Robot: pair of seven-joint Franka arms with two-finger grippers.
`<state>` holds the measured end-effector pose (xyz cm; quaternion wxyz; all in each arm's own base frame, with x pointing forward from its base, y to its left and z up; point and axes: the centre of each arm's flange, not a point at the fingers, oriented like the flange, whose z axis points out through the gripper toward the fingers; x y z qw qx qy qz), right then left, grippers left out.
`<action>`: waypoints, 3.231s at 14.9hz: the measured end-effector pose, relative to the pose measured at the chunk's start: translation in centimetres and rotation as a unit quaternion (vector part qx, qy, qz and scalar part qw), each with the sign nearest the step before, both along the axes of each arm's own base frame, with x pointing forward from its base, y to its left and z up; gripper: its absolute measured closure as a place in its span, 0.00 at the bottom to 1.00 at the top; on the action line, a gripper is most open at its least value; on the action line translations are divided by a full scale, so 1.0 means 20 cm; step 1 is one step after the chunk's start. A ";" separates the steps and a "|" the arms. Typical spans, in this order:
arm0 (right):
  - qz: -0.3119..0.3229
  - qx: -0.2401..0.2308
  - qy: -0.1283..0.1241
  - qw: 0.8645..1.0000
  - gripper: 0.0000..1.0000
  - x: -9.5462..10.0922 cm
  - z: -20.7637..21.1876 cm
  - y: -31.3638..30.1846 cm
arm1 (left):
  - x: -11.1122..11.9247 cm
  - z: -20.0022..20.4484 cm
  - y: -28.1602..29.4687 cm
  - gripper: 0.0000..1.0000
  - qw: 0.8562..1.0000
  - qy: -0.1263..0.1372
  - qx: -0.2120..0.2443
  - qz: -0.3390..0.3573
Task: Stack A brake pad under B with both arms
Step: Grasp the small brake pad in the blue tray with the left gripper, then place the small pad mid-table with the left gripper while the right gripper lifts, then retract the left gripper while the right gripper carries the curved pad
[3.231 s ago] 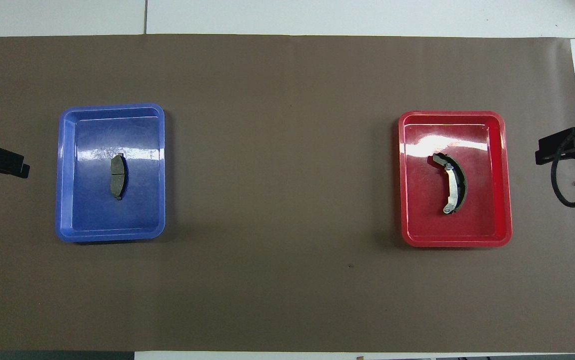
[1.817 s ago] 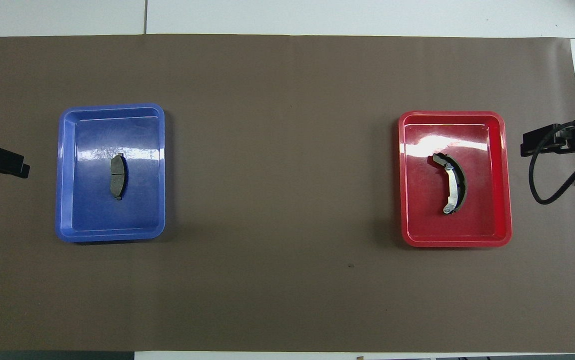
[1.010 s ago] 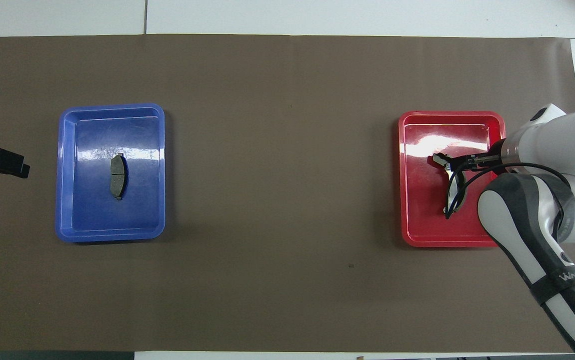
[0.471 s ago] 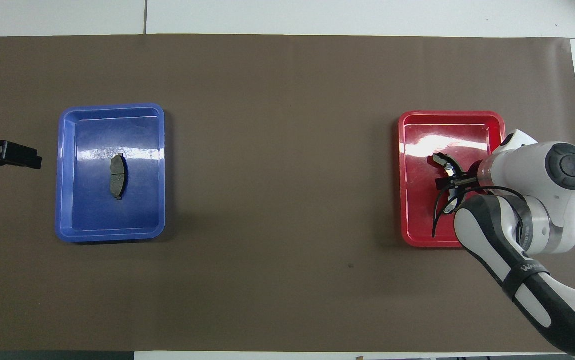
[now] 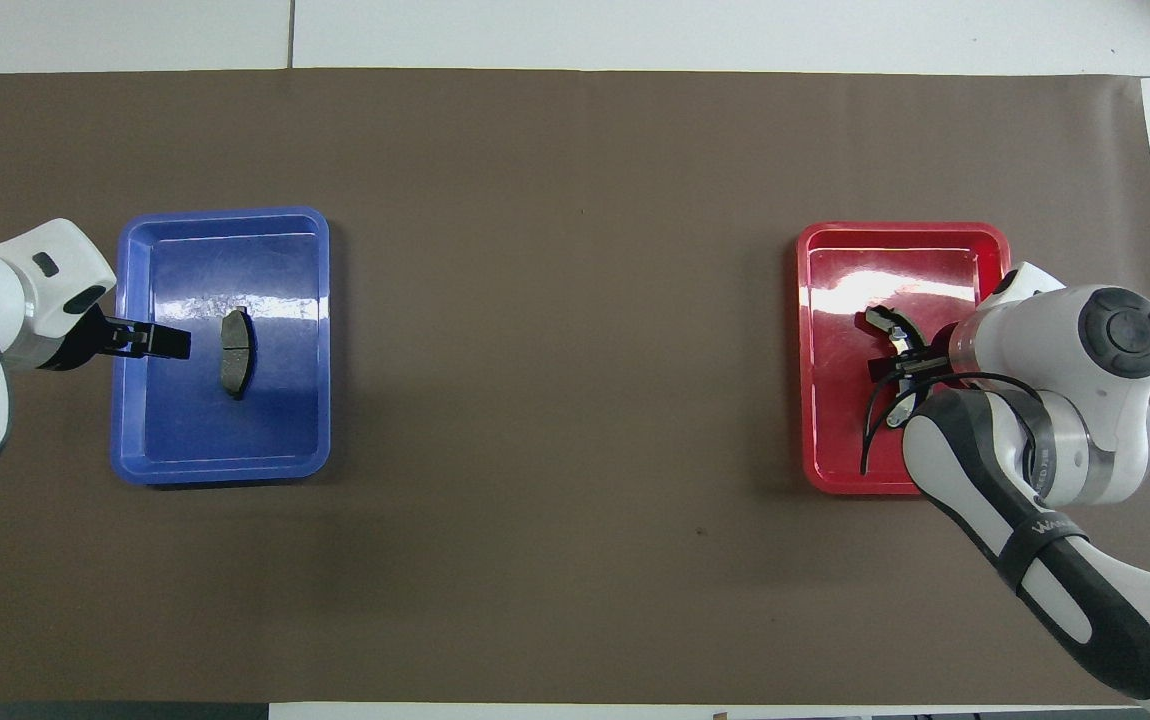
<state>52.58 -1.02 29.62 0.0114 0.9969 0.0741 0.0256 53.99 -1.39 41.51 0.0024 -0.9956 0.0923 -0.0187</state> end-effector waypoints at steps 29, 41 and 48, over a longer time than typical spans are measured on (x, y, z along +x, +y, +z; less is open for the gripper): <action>-0.062 0.004 0.038 0.997 0.57 0.13 0.76 0.05 | -0.18 -0.47 -1.96 0.60 0.998 -0.027 -0.034 0.052; -0.054 0.004 0.025 0.998 0.57 0.26 0.69 0.71 | -0.05 -0.24 -1.67 0.01 0.997 -0.029 -0.027 0.061; -0.082 0.009 0.020 0.996 0.57 0.35 0.55 1.47 | 0.01 0.33 -0.60 0.01 0.999 -0.008 -0.010 0.045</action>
